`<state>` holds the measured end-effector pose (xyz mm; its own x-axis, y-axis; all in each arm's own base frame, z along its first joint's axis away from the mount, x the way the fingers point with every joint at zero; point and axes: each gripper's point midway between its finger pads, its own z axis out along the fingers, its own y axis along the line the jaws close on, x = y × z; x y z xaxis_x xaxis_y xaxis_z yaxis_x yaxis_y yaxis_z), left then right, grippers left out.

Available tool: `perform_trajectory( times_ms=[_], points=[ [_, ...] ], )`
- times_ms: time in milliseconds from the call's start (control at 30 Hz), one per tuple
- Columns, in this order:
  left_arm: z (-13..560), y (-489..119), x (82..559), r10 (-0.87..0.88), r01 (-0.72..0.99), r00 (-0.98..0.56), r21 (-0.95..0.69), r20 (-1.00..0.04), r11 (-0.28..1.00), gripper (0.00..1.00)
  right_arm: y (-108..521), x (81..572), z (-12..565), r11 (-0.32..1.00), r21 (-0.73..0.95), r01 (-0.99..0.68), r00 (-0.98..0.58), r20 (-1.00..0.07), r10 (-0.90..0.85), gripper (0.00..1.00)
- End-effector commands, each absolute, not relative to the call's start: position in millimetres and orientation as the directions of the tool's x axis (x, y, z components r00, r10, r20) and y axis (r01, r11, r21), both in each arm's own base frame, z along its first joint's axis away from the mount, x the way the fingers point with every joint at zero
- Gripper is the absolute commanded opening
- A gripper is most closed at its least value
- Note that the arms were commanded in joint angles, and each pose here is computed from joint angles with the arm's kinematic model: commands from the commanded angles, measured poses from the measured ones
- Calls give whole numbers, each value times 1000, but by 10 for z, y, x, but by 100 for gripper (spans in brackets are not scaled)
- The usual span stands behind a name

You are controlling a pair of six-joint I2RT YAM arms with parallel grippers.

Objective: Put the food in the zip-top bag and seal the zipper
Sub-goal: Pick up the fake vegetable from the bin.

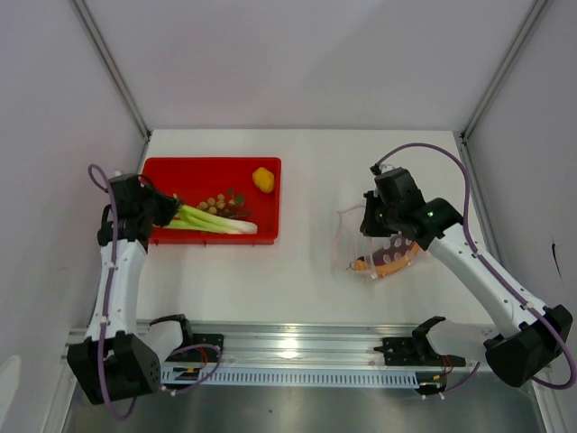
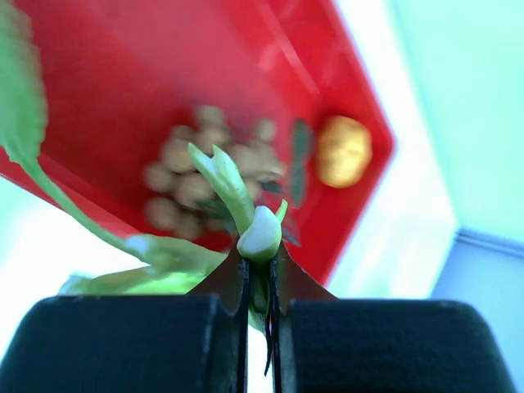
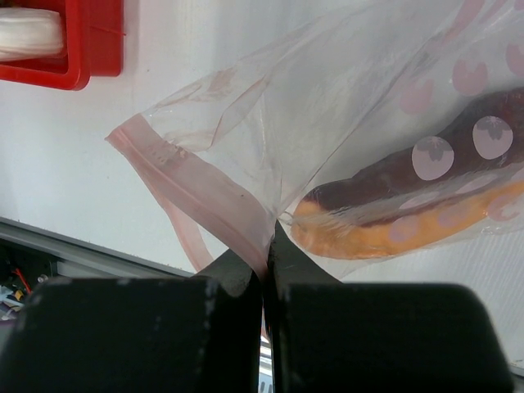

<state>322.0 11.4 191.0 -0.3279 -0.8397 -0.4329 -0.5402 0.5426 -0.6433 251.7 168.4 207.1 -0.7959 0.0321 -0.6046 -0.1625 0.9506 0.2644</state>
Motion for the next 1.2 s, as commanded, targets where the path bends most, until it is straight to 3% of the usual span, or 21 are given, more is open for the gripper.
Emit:
perform_trajectory(
  times_ms=[0, 200, 367, 667, 933, 1167],
  points=[
    [2414, -52, 3129, -835, -401, -317, -734, -450, 548, 0, 1709, 2586, 2306, 943, 289, -168, -754, -654, 66, 0],
    [2900, -318, 2979, -826, -233, -338, -810, -451, 538, 1, 1761, 2612, 2336, 935, 308, -175, -760, -646, 71, 0],
    [3376, -591, 2802, -787, 0, -332, -834, -520, 551, 0, 1900, 2598, 2379, 908, 375, -190, -786, -612, 89, 0],
    [4083, -960, 2525, -750, 258, -343, -824, -566, 504, 1, 1966, 2641, 2424, 889, 415, -192, -803, -588, 101, 0],
    [4804, -1510, 1958, -609, 687, -335, -629, -719, 364, 1, 2093, 2575, 2424, 859, 460, -223, -838, -540, 72, 0],
    [4971, -1872, 1692, -548, 839, -333, -507, -767, 199, 1, 2252, 2486, 2425, 821, 508, -260, -865, -500, 36, 0]
  ],
)
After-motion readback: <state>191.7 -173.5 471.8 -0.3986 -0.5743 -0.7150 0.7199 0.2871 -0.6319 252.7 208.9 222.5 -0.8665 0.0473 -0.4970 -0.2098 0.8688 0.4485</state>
